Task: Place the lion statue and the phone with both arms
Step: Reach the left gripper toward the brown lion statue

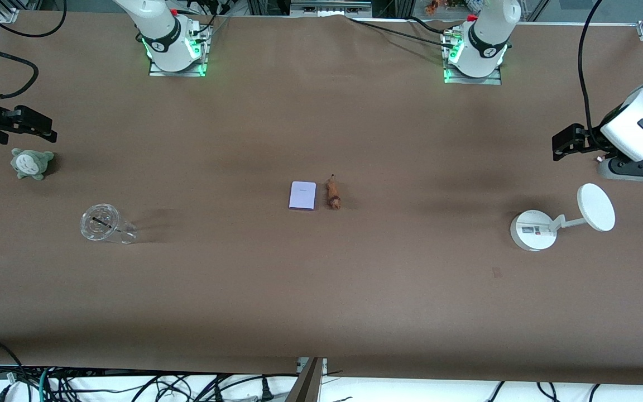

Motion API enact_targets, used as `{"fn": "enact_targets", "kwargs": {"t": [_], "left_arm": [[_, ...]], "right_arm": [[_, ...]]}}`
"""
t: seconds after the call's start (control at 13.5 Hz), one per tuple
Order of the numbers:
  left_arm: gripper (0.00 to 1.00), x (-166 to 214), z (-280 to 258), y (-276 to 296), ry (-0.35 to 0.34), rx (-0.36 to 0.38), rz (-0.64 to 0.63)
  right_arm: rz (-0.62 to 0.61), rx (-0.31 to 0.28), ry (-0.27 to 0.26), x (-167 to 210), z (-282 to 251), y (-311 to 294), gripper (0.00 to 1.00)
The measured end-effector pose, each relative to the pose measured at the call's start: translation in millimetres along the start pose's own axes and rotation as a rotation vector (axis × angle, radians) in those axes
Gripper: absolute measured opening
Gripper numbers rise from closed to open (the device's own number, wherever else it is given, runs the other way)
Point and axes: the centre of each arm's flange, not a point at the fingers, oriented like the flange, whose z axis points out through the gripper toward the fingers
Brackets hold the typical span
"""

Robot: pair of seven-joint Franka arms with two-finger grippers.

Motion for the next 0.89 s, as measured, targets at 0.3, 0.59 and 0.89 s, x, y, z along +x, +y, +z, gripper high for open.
{"fn": "enact_targets", "kwargs": {"t": [0.3,0.59,0.89], "left_arm": [[1.00,7,16,12,-0.035,-0.004,0.023],[1.00,16,44,64,-0.088,-0.013,0.078],[1.00,23,78,162,-0.112,-0.003,0.046]], "right_arm": [[0.000,0.000,0.000,0,0,0,1.00],[0.001,0.000,0.000,0,0,0,1.00],[0.002,0.001,-0.007,2,4,1,1.00]]}}
